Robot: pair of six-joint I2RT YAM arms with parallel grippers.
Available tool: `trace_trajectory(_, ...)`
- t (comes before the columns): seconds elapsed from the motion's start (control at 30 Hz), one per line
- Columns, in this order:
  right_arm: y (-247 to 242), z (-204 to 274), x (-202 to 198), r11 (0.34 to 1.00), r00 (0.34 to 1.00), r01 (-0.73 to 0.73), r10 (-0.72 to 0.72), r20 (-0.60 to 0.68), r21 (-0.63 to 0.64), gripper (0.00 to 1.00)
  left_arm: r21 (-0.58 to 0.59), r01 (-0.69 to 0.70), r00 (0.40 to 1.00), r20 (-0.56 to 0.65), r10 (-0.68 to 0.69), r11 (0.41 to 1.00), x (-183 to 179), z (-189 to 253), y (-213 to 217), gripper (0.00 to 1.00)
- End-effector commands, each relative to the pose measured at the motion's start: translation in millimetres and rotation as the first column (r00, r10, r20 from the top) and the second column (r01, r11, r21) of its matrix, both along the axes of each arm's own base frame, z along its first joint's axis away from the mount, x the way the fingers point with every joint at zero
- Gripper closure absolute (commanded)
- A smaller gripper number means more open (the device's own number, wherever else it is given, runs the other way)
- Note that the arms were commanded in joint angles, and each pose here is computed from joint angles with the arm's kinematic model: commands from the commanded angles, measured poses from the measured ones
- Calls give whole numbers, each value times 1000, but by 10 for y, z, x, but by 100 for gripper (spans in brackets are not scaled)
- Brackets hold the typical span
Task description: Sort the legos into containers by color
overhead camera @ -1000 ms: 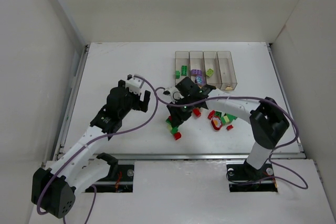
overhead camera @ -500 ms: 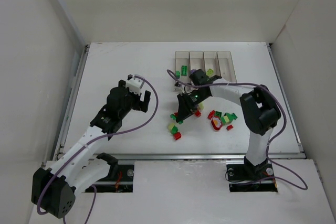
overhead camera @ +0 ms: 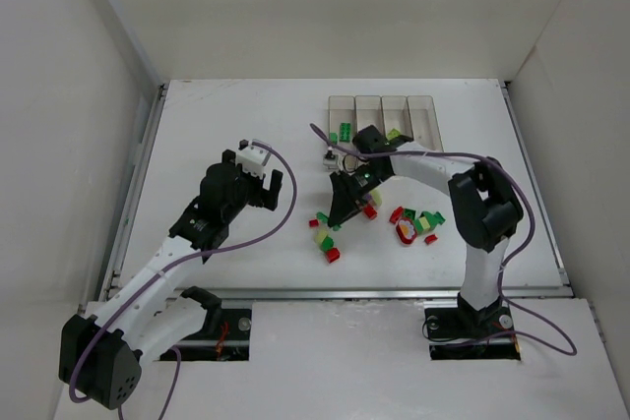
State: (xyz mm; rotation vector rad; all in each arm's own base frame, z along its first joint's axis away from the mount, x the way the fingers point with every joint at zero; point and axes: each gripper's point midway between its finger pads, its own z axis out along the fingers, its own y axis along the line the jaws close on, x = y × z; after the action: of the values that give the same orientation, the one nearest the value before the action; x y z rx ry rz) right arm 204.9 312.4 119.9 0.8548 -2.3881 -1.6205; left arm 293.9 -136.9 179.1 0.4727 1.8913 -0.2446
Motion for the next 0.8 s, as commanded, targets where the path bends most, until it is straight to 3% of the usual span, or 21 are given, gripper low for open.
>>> trace_trajectory(0.0,239,581,505,988,968,136,-148,204,74,94,-26,-5,999,45,7,1000,38,108,-3,18)
trace_trajectory(0.03,225,595,775,971,929,239,-237,285,30,94,-26,-5,999,45,7,1000,38,108,-3,18)
trace_trajectory(0.07,287,790,1023,949,878,309,-310,365,63,94,-18,-6,1000,29,6,1000,34,60,-1,18)
trace_trajectory(0.1,248,875,1222,909,836,413,-401,375,51,94,-23,-6,999,38,7,1000,47,110,-7,18)
trace_trajectory(0.17,91,973,1736,785,665,618,-551,504,42,94,-20,-14,999,39,15,1000,53,110,8,18)
trace_trajectory(0.23,-8,1037,2088,701,544,709,-614,572,77,92,-13,-23,999,31,24,1000,48,87,28,18)
trace_trajectory(0.27,-137,994,2297,623,454,779,-633,627,65,92,-6,-32,999,25,32,999,60,59,40,18)
trace_trajectory(0.37,-378,914,2814,493,302,867,-626,719,65,86,6,-29,999,20,29,1000,52,39,49,18)
trace_trajectory(0.53,-434,849,3274,466,250,883,-576,778,62,75,19,-48,999,4,48,999,67,-13,98,18)
trace_trajectory(0.57,-436,643,3340,461,267,887,-553,789,23,71,24,-57,998,-6,57,998,85,-46,123,18)
trace_trajectory(0.7,-517,522,3491,436,248,899,-557,792,25,49,32,-76,997,-13,76,997,110,-56,165,18)
trace_trajectory(0.77,-554,560,3546,428,229,903,-566,792,45,29,37,-85,996,-23,85,996,128,-66,190,18)
